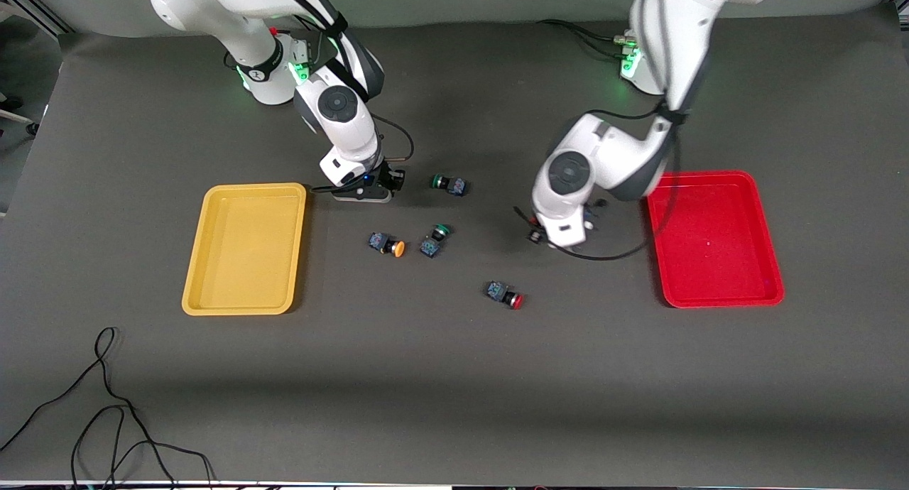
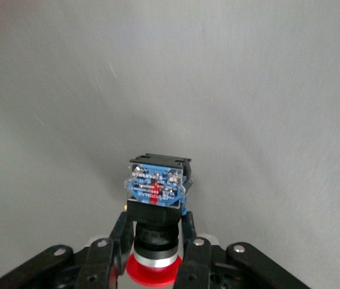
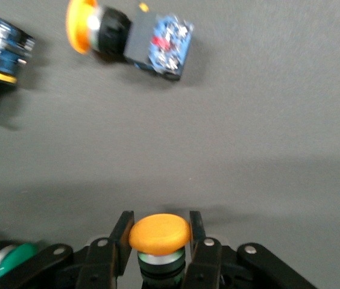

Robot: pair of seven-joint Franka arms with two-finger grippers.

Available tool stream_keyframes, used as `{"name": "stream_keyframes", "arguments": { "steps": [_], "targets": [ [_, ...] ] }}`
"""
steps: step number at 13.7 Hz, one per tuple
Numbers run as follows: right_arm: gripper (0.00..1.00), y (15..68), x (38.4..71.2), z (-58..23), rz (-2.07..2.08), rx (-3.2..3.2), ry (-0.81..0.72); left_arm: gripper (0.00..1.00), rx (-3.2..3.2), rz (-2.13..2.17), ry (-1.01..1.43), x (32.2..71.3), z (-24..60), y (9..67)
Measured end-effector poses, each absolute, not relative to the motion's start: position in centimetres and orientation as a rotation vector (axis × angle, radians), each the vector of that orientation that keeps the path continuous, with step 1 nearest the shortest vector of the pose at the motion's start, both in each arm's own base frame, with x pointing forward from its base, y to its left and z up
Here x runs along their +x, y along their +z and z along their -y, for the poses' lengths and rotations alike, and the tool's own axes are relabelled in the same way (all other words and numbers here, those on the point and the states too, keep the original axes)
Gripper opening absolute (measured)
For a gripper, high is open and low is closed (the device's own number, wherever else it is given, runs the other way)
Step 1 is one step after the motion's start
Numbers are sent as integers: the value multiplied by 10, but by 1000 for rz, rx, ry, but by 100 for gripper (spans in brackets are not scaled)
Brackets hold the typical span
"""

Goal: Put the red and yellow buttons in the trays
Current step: 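Carry the red button to the red tray while the right gripper carries yellow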

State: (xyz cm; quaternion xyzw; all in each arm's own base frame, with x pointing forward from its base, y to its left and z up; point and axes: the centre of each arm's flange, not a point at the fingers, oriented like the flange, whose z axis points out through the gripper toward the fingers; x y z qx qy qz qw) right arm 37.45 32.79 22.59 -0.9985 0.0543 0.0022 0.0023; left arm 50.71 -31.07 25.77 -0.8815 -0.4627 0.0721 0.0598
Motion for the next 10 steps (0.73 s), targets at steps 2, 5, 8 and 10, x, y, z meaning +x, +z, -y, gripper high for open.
{"name": "stream_keyframes", "arguments": {
  "steps": [2,5,8,10],
  "targets": [
    [41,271,390,-337,-177,-3143,42,37,-2670,1308,283,532,261,298],
    [41,350,431,-334,-198,-3147,64,37,-2658,1202,348,544,192,323],
    [41,394,484,-291,-146,-3150,54,37,-2634,1100,368,538,134,314],
    [41,398,518,-227,-74,-3157,40,37,-2656,1035,396,526,98,305]
  ]
}}
